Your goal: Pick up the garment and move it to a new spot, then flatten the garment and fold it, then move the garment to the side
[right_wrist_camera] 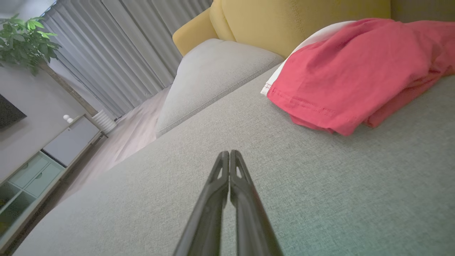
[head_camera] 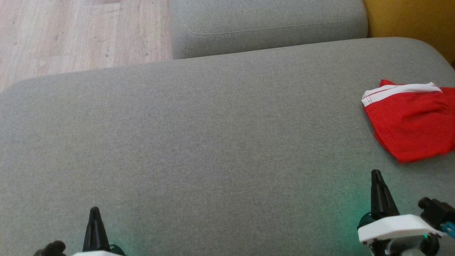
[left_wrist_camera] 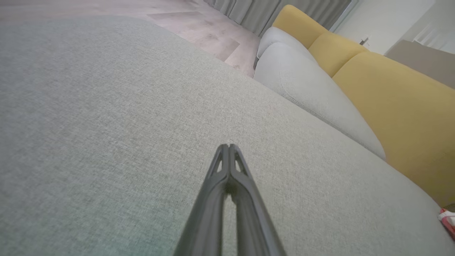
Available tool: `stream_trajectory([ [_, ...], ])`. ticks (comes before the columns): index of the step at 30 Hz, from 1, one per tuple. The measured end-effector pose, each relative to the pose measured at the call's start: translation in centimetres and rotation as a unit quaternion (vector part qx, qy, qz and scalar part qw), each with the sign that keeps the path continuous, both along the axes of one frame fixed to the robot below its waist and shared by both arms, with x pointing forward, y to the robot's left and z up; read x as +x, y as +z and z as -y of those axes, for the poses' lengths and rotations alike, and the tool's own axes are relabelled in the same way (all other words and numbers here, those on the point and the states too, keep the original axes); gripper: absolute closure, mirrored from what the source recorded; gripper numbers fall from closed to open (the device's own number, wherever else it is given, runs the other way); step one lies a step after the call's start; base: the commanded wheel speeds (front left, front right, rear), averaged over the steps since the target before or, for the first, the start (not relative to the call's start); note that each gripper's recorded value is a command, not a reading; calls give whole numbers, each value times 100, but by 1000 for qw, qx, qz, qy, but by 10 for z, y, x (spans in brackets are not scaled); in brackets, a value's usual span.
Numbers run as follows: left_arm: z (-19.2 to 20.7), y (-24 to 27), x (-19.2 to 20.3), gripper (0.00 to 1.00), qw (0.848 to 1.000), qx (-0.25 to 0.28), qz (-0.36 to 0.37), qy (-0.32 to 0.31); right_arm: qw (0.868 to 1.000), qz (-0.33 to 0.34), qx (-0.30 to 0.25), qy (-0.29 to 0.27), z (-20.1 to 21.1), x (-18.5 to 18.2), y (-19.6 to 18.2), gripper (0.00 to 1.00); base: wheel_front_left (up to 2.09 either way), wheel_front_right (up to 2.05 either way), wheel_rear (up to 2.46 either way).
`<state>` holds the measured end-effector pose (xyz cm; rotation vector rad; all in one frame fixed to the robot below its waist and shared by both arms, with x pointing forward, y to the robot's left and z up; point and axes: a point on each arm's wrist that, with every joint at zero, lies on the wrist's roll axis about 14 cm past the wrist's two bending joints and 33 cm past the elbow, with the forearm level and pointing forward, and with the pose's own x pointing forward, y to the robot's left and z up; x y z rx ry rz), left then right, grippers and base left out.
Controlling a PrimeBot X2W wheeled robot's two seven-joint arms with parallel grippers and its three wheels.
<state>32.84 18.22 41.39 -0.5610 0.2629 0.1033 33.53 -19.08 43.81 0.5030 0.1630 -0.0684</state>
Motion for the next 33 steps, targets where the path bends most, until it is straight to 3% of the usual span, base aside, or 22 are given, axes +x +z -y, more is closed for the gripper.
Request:
stream_trajectory([
  [17, -5, 5, 6, 100, 995, -95, 0, 31, 994, 0, 103, -28, 4, 6, 3, 100, 0, 0, 0],
  [33, -4, 15, 17, 100, 982, -185, 14, 47, 979, 5, 199, -50, 9, 12, 8, 100, 0, 0, 0],
])
